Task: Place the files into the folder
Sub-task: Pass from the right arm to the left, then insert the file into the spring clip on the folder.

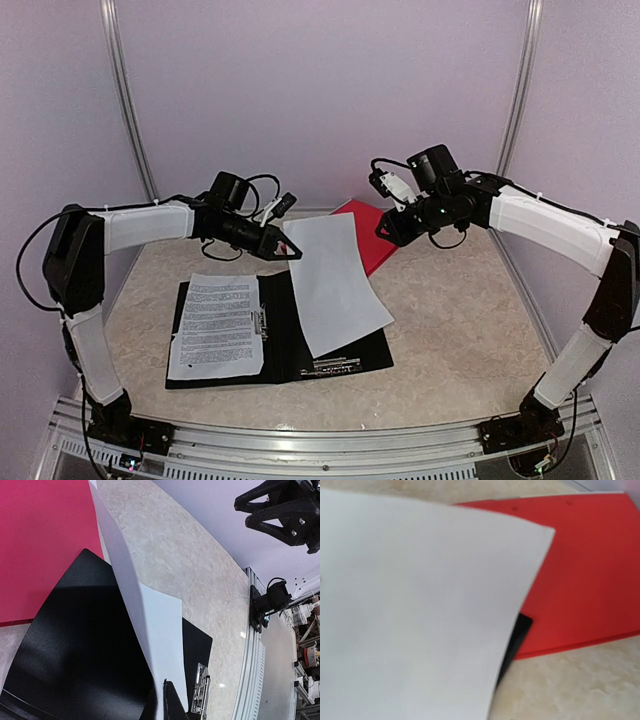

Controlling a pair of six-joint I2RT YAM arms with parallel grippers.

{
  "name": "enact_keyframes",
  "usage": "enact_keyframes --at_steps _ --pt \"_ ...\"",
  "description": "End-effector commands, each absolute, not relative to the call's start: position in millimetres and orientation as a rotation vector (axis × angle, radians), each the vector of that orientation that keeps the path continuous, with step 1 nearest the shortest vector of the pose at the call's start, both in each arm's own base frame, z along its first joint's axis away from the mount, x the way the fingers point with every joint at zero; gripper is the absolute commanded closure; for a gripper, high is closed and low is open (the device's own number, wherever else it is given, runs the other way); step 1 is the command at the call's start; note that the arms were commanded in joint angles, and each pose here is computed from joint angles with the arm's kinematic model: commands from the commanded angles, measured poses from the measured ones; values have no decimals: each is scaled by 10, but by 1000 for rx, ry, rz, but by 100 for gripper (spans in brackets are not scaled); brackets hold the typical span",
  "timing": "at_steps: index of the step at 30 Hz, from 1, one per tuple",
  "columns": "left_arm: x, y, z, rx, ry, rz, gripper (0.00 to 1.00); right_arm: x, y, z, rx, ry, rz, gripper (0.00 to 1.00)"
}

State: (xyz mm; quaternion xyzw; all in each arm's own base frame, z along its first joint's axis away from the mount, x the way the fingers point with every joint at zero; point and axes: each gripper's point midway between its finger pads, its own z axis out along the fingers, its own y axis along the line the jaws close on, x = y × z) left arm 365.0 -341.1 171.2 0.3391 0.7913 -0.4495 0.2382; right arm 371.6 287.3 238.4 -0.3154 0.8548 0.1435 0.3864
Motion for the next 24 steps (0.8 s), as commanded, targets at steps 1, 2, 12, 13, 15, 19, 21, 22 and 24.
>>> enact_keyframes --at_steps 1,2,12,13,15,19,21,22,24 --pt "3587 -3316 1696 975 2227 -1228 100 3696 2745 2397 -766 2182 317 75" --pt "3585 -3303 1710 979 2230 -1235 100 3693 2738 2371 -768 2189 315 74" --pt "3531 -3279 1737 978 2324 -1328 100 3655 2667 2196 -767 2229 283 75" --pt "3508 -3300 1722 988 2331 -1325 100 3655 2660 2191 -766 2230 278 75" --pt "3464 -3312 1698 992 2349 -1326 100 3652 2648 2162 -768 2237 270 75" --pt "3376 -3309 1668 985 2353 -1370 100 3638 2641 2094 -773 2250 267 75" --pt "3355 -3327 1701 980 2335 -1405 100 3635 2640 2072 -774 2254 267 75" --pt "3344 -3334 1709 977 2331 -1422 100 3632 2641 2074 -773 2254 270 75" --pt "3317 -3352 1721 970 2325 -1464 100 3626 2640 2066 -773 2257 272 76"
